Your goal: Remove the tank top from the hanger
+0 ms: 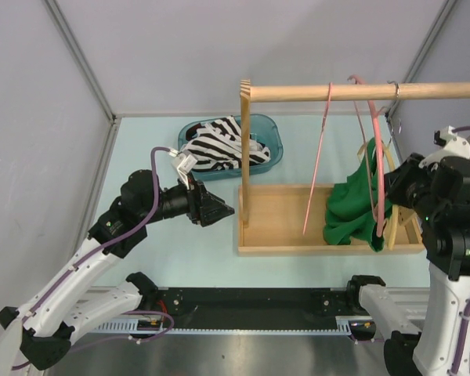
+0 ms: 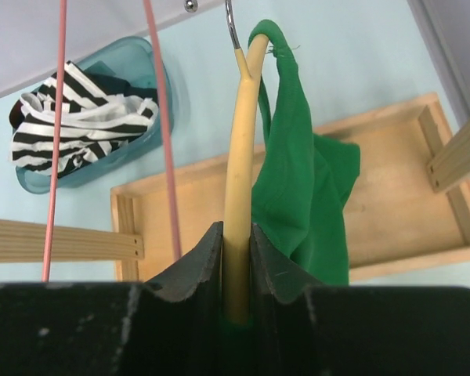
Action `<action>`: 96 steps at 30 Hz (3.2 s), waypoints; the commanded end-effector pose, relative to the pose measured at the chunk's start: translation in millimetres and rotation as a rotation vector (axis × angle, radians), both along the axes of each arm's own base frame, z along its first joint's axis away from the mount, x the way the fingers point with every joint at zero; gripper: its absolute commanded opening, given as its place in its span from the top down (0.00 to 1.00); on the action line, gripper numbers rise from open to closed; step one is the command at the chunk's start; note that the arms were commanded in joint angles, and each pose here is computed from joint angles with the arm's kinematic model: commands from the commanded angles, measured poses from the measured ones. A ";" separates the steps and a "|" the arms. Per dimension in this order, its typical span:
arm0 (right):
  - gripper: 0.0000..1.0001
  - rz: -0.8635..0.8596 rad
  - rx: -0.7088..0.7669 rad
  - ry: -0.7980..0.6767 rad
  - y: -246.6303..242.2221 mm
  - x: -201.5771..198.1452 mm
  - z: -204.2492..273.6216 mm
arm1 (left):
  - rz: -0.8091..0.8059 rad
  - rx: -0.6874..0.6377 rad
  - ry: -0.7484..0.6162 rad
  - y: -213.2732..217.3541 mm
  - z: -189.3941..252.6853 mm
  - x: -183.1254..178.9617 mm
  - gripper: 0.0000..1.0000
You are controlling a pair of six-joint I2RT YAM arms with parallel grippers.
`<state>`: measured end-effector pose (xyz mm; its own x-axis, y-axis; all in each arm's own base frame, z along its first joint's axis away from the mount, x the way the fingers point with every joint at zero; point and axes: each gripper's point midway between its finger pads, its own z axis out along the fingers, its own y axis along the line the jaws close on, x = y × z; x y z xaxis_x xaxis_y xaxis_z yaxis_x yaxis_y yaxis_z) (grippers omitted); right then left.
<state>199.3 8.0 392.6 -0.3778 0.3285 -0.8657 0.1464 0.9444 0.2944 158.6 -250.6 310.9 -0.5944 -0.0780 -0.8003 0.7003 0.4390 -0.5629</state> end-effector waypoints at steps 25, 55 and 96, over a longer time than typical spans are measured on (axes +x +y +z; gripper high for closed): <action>1.00 0.425 0.611 0.107 119.9 -140.0 -92.7 | -0.110 -0.144 0.124 -34.3 -39.7 -25.9 0.37; 1.00 0.927 0.514 -0.090 159.3 -236.3 -55.8 | 0.007 -0.317 -0.017 -37.6 -4.7 -36.0 0.38; 1.00 1.113 0.523 0.065 166.4 -149.5 8.3 | 0.036 -0.179 -0.157 -10.2 22.1 -38.2 0.38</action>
